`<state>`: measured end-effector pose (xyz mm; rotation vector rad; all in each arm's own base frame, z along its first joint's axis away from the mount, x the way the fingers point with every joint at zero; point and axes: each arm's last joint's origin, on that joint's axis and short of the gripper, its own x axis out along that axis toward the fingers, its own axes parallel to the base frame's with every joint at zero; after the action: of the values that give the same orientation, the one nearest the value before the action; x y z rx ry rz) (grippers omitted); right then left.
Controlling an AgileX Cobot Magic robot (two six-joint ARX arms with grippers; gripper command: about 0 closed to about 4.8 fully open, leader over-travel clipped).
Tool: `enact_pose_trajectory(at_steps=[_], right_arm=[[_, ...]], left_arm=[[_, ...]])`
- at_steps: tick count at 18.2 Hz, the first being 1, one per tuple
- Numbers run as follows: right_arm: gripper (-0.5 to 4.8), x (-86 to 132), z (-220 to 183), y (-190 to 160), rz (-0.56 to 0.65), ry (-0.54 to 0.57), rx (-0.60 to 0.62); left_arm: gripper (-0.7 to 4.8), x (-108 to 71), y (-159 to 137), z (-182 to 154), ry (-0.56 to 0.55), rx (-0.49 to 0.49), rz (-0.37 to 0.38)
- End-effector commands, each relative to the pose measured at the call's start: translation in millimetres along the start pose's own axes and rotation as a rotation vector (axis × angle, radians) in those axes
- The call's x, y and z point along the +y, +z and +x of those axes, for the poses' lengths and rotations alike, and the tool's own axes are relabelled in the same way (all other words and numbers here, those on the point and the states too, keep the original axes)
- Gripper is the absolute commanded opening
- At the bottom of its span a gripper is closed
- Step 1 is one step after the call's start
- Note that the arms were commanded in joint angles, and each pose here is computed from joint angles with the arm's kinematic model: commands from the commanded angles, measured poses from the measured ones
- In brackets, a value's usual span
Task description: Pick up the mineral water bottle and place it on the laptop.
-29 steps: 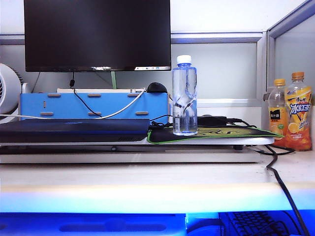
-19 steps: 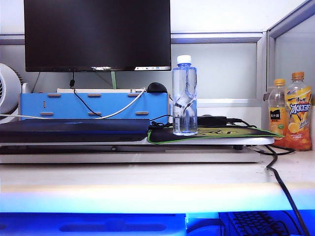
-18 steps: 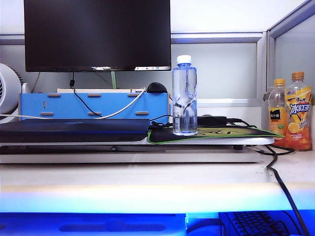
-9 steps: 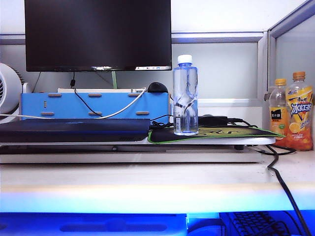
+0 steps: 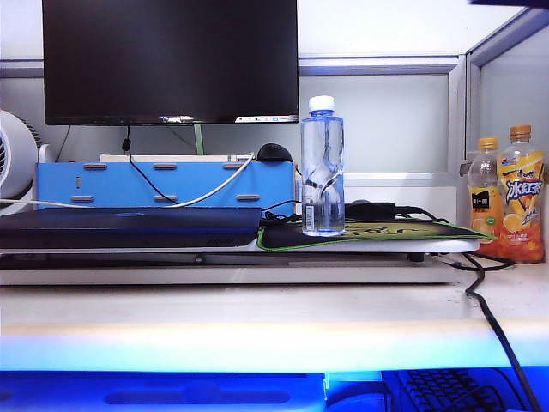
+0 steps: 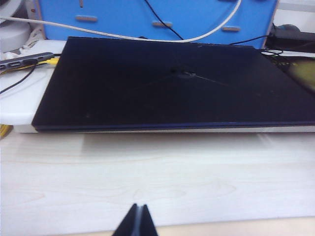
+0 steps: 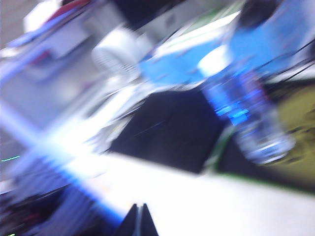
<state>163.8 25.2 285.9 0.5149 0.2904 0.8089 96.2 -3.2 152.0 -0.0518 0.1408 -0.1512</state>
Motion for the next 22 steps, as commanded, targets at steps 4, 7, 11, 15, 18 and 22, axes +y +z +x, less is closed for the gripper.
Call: enact_pose_trajectory(at_steps=[4, 7, 11, 15, 18, 22], right_arm=[[0.0, -4.3, 3.9, -2.7, 0.051, 0.046, 0.047], [1.01, -8.1, 3.7, -10.2, -0.026, 0.028, 0.104], [4.79, -9.6, 8.7, -14.3, -0.164, -0.103, 0.091], [4.79, 6.5, 34.9, -21.9, -0.598, -0.328, 0.054], [4.79, 5.8, 74.9, -32.6, -0.667, -0.356, 0.024], [4.79, -19.2, 127.2, -35.1, -0.647, -0.395, 0.05]], left_arm=[[-0.02, -0.1, -0.4, -0.1, -0.004, 0.004, 0.001], [-0.02, -0.1, -0.4, -0.1, -0.005, 0.004, 0.0], [-0.02, -0.1, -0.4, -0.1, -0.005, 0.004, 0.001], [-0.02, -0.1, -0.4, -0.1, -0.005, 0.004, 0.001], [-0.02, -0.2, -0.4, -0.1, -0.006, 0.004, 0.001], [-0.02, -0.2, -0.4, -0.1, -0.006, 0.004, 0.001]])
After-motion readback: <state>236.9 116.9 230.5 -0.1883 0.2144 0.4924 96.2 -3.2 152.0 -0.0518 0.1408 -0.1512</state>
